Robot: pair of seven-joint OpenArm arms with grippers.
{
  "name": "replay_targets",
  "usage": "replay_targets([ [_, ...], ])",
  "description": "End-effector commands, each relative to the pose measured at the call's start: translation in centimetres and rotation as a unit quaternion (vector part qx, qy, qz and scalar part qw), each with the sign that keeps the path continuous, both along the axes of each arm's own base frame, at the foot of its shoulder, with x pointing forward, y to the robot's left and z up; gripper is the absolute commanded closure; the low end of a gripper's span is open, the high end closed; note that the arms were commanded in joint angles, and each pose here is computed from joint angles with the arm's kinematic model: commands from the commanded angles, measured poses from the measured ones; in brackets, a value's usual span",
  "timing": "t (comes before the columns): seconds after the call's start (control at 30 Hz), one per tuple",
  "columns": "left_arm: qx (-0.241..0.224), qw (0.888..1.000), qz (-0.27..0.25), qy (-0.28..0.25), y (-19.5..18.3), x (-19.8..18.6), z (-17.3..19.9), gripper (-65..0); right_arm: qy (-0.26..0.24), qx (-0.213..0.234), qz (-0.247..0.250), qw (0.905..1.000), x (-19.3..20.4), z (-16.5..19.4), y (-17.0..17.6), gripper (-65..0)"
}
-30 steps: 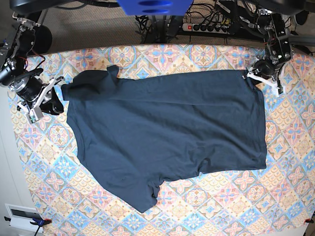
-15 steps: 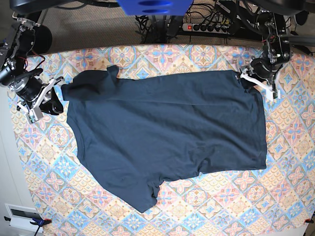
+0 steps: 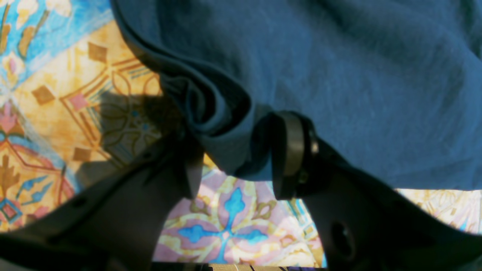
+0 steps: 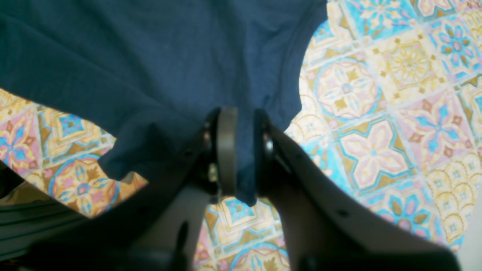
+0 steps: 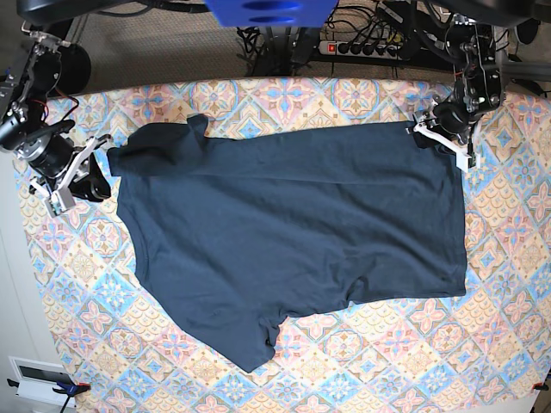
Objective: Layout the t-shirt on the table in an organized manner, then fold the t-shirt properly
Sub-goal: 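Slide the left gripper along the shirt side and regrasp the fabric, then pull the grasped side fabric outward with the left gripper to smooth it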
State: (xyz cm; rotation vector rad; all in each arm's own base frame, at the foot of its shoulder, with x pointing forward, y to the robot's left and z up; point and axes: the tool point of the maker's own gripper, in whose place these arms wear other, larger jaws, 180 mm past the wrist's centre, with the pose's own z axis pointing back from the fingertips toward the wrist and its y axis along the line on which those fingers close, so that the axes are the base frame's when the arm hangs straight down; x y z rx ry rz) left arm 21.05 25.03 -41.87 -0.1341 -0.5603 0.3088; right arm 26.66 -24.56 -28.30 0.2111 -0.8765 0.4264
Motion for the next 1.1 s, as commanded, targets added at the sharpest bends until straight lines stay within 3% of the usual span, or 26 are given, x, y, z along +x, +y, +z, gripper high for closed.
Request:
replay_targets([
  [0.0, 0.01, 1.0, 0.002, -0.003, 0.6, 0.3, 0.3, -27.6, -0.026, 0.0, 0.005, 0.9996, 0.7, 1.5, -0.1, -8.3],
  [0.1, 0.004, 1.0, 0.001, -0.016, 0.4, 1.2, 0.9, -25.2, -0.027, 0.0, 0.006, 0.9996, 0.7, 1.6, -0.1, -8.3],
  [0.17, -0.002, 0.998, -0.041, -0.053, -1.0, 2.4, 2.9, -15.5, -0.027, 0.0, 0.006, 0.9996, 0.7, 1.6, -0.1, -8.3],
  [0.23, -0.009, 0.991, -0.093, -0.093, -2.9, 2.9, 5.4, 0.0, -0.028, 0.0, 0.005, 0.9996, 0.7, 1.6, -0.1, -8.3],
  [0.4, -0.02, 0.988, -0.042, -0.151, 0.1, 6.1, 8.3, 0.0, -0.025, -0.001, 0.005, 0.9997, 0.6, 1.5, -0.2, -8.3],
  [0.63, -0.123, 0.987, 0.075, -0.071, 3.9, 10.4, 0.9, 0.0, -0.024, 0.0, 0.005, 0.9997, 0.6, 1.4, -0.2, -8.3],
  [0.8, -0.154, 0.982, 0.092, -0.063, 3.4, 12.4, 0.1, 0.0, -0.023, 0.0, 0.005, 0.9997, 0.5, 1.4, -0.2, -8.3],
  [0.93, -0.157, 0.981, 0.088, -0.073, 2.9, 13.0, 0.6, -16.6, -0.022, 0.001, 0.007, 0.9997, 0.5, 1.3, 0.0, -8.3],
  [1.07, -0.152, 0.981, 0.08, -0.094, 2.7, 13.7, 2.0, -47.7, -0.022, 0.001, 0.008, 0.9997, 0.5, 1.3, 0.1, -8.3],
])
